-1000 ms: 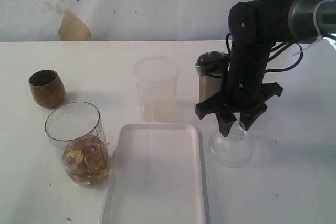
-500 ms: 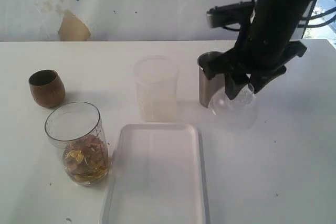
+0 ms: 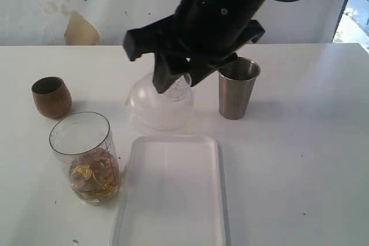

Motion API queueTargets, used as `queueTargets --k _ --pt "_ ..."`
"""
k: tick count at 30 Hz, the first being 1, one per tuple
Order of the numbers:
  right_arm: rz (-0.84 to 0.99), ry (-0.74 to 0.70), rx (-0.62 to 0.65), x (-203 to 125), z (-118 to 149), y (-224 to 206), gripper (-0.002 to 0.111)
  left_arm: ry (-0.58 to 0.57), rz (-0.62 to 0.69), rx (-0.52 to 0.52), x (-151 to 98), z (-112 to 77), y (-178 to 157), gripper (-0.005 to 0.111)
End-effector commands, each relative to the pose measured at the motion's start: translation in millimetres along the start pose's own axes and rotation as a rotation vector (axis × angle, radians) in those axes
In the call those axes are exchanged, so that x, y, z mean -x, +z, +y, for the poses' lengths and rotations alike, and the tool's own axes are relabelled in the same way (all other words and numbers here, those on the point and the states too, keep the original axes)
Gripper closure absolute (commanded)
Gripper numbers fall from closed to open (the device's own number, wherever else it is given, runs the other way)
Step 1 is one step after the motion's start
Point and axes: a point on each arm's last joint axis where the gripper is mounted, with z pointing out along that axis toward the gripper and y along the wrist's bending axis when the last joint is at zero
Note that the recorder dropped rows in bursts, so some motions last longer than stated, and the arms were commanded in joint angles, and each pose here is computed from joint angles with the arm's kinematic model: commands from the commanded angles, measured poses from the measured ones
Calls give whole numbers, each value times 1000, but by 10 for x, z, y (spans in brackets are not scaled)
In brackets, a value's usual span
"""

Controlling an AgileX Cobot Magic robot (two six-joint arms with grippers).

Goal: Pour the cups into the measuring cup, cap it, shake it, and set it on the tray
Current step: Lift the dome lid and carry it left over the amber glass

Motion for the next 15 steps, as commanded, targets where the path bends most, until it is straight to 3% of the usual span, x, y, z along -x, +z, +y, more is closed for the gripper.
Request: queueTargets --k 1,9,15 --pt "-35 -33 42 2 264 -116 108 4 -10 5 -7 2 0 107" --pt "28 -1 92 235 407 298 108 4 -10 5 -7 2 0 107" --pt "1 -42 98 366 550 362 108 4 -10 5 -7 2 0 107"
